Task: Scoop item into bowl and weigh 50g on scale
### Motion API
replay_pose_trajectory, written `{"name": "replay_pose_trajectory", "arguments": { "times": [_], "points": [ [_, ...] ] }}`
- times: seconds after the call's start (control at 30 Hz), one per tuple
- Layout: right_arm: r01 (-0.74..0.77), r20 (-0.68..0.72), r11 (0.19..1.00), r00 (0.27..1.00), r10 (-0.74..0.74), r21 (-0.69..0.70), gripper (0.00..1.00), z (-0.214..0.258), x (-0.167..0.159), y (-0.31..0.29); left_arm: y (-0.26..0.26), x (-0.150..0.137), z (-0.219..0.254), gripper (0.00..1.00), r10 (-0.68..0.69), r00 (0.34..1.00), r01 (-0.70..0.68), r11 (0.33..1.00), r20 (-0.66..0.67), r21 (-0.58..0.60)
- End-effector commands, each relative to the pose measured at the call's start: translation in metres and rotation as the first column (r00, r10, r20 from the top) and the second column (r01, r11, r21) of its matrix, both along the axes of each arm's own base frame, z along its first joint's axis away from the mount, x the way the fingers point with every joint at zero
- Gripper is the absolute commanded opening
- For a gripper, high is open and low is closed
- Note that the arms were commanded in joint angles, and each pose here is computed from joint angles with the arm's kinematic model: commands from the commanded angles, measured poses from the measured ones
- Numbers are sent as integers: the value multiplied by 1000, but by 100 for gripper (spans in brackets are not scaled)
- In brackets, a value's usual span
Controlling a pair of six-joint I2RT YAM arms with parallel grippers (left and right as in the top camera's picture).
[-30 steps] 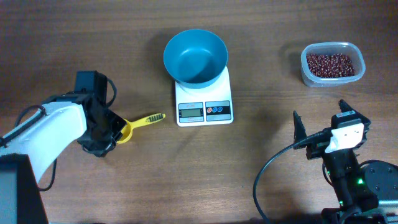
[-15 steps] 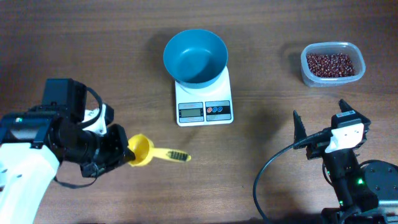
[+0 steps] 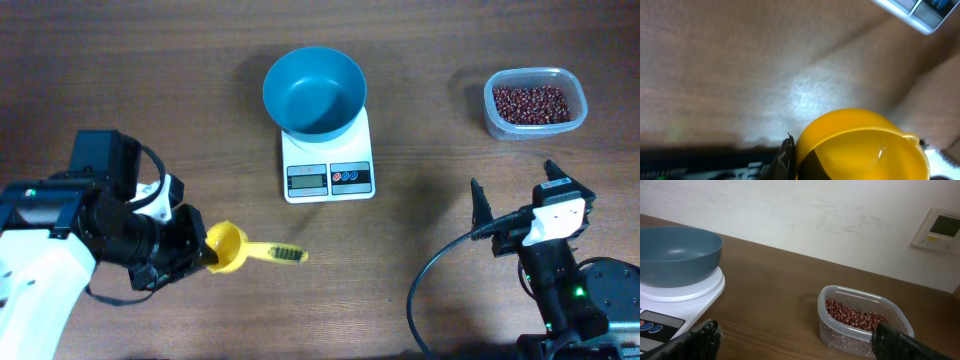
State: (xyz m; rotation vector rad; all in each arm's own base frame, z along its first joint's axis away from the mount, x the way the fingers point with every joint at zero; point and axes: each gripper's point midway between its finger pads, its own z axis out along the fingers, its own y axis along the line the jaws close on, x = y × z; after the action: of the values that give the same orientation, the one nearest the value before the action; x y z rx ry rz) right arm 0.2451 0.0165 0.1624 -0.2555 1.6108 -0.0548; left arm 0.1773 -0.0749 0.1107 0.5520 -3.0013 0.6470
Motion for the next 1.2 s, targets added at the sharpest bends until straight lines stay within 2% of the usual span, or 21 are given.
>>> {"name": "replay_pose_trajectory", "arguments": {
  "times": [0.0,0.07,0.1,0.13,0.17,0.2,0.23,0.3,0.33,0.4,0.47,0.5,0.53,0.67,0.77,0.83,0.93,1.0,1.07,1.17],
  "points": [
    [-33,-5,999,999,33,34,99,-2,-1,6,-3,22,7,0,179,984,-179,983,19,-35],
    [-54,-10,995,998,55,84,99,-2,-1,11,-2,26,7,0,218,976,-218,975,18,-35],
    [-93,-26,967,994,102,238,99,-1,-3,19,6,20,3,0,227,974,-227,974,0,19],
    [-149,-53,872,979,196,466,99,0,-8,36,12,15,0,0,232,973,-231,971,-13,60],
    [-198,-76,744,945,318,638,99,1,-16,55,16,11,-2,0,236,971,-233,969,-26,88],
    [-224,-95,615,892,442,756,99,2,-27,74,16,9,-3,0,236,971,-232,969,-32,90],
    [-217,-120,454,787,605,864,99,0,-47,99,16,10,-2,0,236,971,-232,969,-30,90],
    [-70,-146,230,587,796,971,99,0,-80,126,16,10,-2,0,236,971,-232,969,-28,89],
    [-1,-149,174,516,844,985,99,1,-91,132,16,10,-2,0,235,971,-232,969,-29,89],
    [7,-150,173,528,836,985,99,1,-89,131,16,10,-2,0,235,971,-232,969,-29,89],
    [2,-153,188,588,794,982,99,0,-78,125,16,9,-3,0,236,971,-232,969,-32,90],
    [-177,-148,320,618,772,931,99,-5,-77,123,16,9,-3,0,235,971,-232,969,-31,90],
    [-226,-150,352,608,779,909,99,-7,-79,125,17,10,-3,0,237,971,-233,968,-26,97],
    [-101,-198,314,586,786,944,99,-9,-75,125,19,13,-3,0,237,971,-234,967,-11,103],
    [-56,-226,314,575,787,948,99,22,-63,125,19,15,-3,0,237,971,-236,967,-4,101],
    [-22,-250,313,549,798,950,99,40,-50,126,19,15,-3,0,237,971,-236,967,-4,101],
    [-16,-246,279,425,871,960,99,63,-41,137,19,15,-3,0,237,971,-236,967,-4,101],
    [-39,-254,284,343,904,958,99,82,-40,160,19,15,-3,0,237,971,-236,967,-4,101],
    [-14,-331,360,361,872,933,99,86,-28,185,19,15,-3,0,237,972,-235,967,-4,101],
    [26,-446,466,341,828,884,99,60,-27,218,19,15,-3,0,236,972,-235,967,-5,101]
  ]
}}
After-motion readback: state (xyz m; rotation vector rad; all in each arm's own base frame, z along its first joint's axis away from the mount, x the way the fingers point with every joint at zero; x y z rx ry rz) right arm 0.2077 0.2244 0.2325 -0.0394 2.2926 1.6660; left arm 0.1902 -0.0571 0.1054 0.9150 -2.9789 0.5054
